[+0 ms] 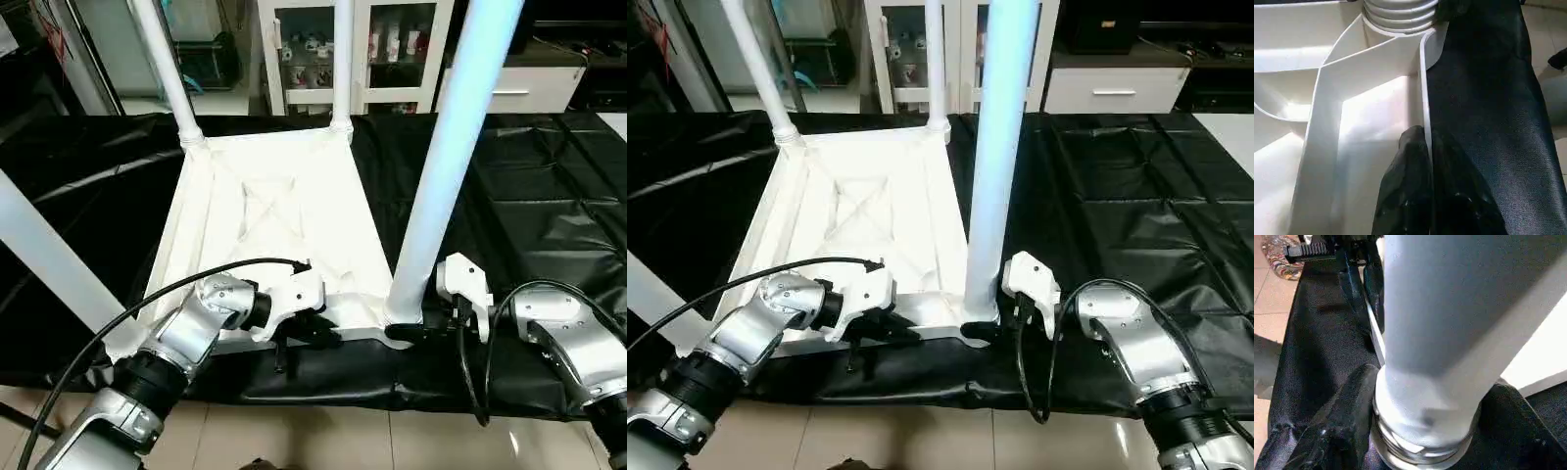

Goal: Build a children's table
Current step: Rotate leg to tighten

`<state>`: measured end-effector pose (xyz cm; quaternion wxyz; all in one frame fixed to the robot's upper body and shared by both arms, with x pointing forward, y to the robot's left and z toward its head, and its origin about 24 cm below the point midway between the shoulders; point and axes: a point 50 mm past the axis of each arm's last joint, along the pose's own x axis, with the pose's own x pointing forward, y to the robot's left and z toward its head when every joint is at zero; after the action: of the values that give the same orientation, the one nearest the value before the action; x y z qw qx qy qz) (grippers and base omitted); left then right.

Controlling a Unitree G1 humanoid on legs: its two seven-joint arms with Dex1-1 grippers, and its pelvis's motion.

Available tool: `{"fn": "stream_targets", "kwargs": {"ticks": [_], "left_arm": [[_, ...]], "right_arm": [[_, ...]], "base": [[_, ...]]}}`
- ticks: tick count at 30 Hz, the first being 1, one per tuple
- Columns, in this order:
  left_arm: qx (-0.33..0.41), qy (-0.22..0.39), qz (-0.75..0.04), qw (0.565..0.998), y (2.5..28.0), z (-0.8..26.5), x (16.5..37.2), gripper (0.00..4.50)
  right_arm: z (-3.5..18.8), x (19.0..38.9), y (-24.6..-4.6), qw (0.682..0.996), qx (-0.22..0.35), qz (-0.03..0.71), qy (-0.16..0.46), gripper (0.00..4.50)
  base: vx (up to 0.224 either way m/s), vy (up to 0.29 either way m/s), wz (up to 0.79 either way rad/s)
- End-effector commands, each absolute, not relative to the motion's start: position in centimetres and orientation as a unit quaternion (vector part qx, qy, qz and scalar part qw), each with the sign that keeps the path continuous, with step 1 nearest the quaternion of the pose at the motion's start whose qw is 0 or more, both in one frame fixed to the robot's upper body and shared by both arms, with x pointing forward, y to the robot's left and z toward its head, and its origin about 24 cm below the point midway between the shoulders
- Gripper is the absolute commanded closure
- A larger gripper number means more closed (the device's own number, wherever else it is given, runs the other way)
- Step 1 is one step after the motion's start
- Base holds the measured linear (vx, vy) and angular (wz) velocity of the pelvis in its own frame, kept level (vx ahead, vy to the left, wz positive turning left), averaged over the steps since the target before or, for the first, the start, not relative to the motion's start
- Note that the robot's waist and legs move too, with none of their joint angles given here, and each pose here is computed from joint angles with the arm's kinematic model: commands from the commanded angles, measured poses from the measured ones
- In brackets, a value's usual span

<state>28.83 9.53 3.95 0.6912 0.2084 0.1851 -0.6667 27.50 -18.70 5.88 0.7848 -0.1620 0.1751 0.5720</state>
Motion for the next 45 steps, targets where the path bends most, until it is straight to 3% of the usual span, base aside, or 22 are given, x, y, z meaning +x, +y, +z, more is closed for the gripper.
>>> {"fn": "stream_targets", "kwargs": {"ticks": [1, 5, 6, 7, 11, 13, 17, 18, 23, 27, 35, 37, 41, 43, 45], "left_arm": [[0.218, 0.175, -0.683, 0.674, 8.9, 4.1, 28.6, 4.50], [0.218, 0.177, -0.682, 0.675, 9.0, 4.1, 28.7, 4.50], [0.214, 0.176, -0.679, 0.679, 9.0, 4.1, 28.8, 4.50], [0.197, 0.172, -0.667, 0.698, 8.8, 4.3, 29.2, 4.50], [0.187, 0.169, -0.655, 0.712, 8.6, 4.4, 29.5, 4.50], [0.159, 0.161, -0.617, 0.754, 7.8, 4.8, 30.6, 4.50], [0.148, 0.153, -0.574, 0.791, 6.4, 5.0, 31.8, 4.50], [0.152, 0.155, -0.557, 0.802, 5.7, 5.0, 32.2, 4.50], [0.148, 0.164, -0.513, 0.830, 4.5, 4.9, 32.9, 4.50], [0.167, 0.172, -0.401, 0.884, 3.7, 5.0, 34.7, 4.50], [0.160, 0.160, -0.406, 0.886, 3.7, 5.4, 34.8, 4.50], [0.162, 0.157, -0.412, 0.883, 4.1, 5.4, 34.7, 4.50], [0.169, 0.153, -0.436, 0.870, 4.8, 5.2, 34.4, 4.50], [0.175, 0.147, -0.461, 0.857, 5.0, 5.2, 33.9, 4.50], [0.176, 0.147, -0.495, 0.838, 5.2, 5.1, 33.2, 4.50]], "right_arm": [[6.0, 27.9, -18.4, 0.782, -0.170, 0.573, 0.176, 1.80], [5.8, 27.9, -18.3, 0.786, -0.165, 0.569, 0.174, 1.81], [5.7, 28.1, -18.3, 0.794, -0.163, 0.559, 0.173, 1.81], [5.2, 28.9, -18.5, 0.830, -0.163, 0.506, 0.171, 1.81], [4.9, 29.4, -18.6, 0.852, -0.160, 0.470, 0.170, 1.81], [4.0, 30.0, -18.4, 0.891, -0.123, 0.405, 0.167, 1.81], [2.8, 30.7, -17.2, 0.923, -0.091, 0.331, 0.173, 1.82], [2.2, 31.3, -16.4, 0.940, -0.090, 0.278, 0.175, 1.82], [1.6, 32.3, -15.2, 0.961, -0.095, 0.191, 0.178, 1.82], [1.2, 33.5, -13.8, 0.975, -0.072, 0.068, 0.201, 1.83], [2.3, 34.2, -12.7, 0.983, -0.056, 0.063, 0.166, 1.83], [3.2, 34.2, -12.2, 0.985, -0.023, 0.098, 0.137, 1.83], [3.9, 33.9, -12.6, 0.986, -0.032, 0.119, 0.111, 1.83], [4.4, 33.6, -13.0, 0.986, -0.013, 0.136, 0.098, 1.27], [4.9, 33.1, -13.6, 0.983, -0.027, 0.160, 0.086, 1.13]], "base": [[0.000, 0.000, 0.00], [0.000, 0.000, 0.00], [0.000, 0.000, 0.00], [0.000, 0.000, 0.00], [0.000, 0.000, 0.00], [0.000, 0.000, 0.00], [0.000, 0.000, 0.00], [0.000, 0.000, 0.00], [0.000, 0.000, 0.00], [0.000, 0.000, 0.00], [0.000, 0.000, 0.00], [0.000, 0.000, 0.00], [0.000, 0.000, 0.00], [0.000, 0.000, 0.00], [0.000, 0.000, 0.00]]}}
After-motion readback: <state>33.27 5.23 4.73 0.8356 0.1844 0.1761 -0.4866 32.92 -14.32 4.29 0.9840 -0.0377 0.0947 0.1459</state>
